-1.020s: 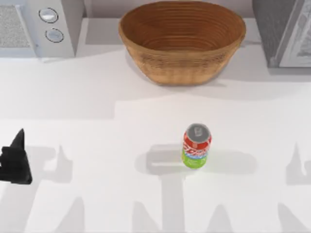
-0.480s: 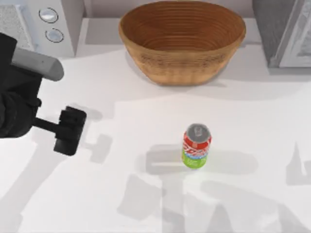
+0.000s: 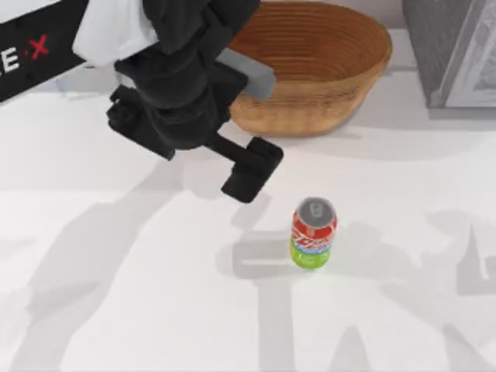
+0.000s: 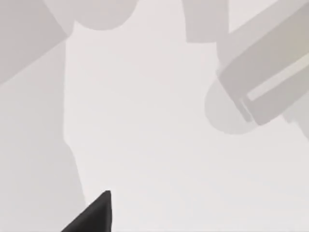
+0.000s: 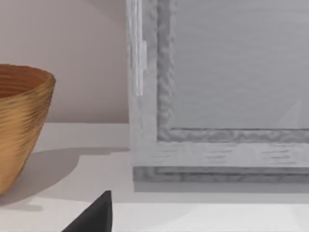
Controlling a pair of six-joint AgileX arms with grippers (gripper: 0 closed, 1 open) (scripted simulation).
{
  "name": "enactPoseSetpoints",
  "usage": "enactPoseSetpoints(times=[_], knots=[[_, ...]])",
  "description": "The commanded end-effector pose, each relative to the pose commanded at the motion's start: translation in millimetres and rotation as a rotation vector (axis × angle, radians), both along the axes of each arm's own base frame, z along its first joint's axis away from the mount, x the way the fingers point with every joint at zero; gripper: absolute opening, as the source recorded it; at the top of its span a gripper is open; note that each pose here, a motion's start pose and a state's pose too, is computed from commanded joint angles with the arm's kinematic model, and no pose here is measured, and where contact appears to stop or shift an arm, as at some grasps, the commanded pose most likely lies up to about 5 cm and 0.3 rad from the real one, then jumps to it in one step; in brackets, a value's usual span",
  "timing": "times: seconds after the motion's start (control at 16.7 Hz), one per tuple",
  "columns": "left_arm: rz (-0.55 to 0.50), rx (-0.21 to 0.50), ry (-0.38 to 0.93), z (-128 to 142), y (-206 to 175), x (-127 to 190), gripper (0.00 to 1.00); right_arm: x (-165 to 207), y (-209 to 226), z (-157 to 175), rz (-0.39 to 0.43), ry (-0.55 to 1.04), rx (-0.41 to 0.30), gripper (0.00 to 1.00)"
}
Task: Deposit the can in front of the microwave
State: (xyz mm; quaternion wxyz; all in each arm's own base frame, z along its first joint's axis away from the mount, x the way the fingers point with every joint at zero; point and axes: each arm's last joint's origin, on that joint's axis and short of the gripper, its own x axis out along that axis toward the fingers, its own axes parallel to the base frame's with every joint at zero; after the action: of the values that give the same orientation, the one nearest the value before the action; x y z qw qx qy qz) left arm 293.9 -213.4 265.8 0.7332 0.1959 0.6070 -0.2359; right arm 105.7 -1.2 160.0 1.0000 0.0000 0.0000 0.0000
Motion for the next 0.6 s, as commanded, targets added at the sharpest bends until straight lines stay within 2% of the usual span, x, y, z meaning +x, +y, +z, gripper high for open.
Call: enactPoseSetpoints(times=[0.3,0.6], knots=[[-0.11,0.083,0.106,-23.3,-80.7,20.0,1.0,0.0,0.0,0.0,0.0,0.0,0.0,1.0],[-0.172,0.118,0.141,-42.6,-127.6,20.0,1.0,0.0,0.0,0.0,0.0,0.0,0.0,1.0]])
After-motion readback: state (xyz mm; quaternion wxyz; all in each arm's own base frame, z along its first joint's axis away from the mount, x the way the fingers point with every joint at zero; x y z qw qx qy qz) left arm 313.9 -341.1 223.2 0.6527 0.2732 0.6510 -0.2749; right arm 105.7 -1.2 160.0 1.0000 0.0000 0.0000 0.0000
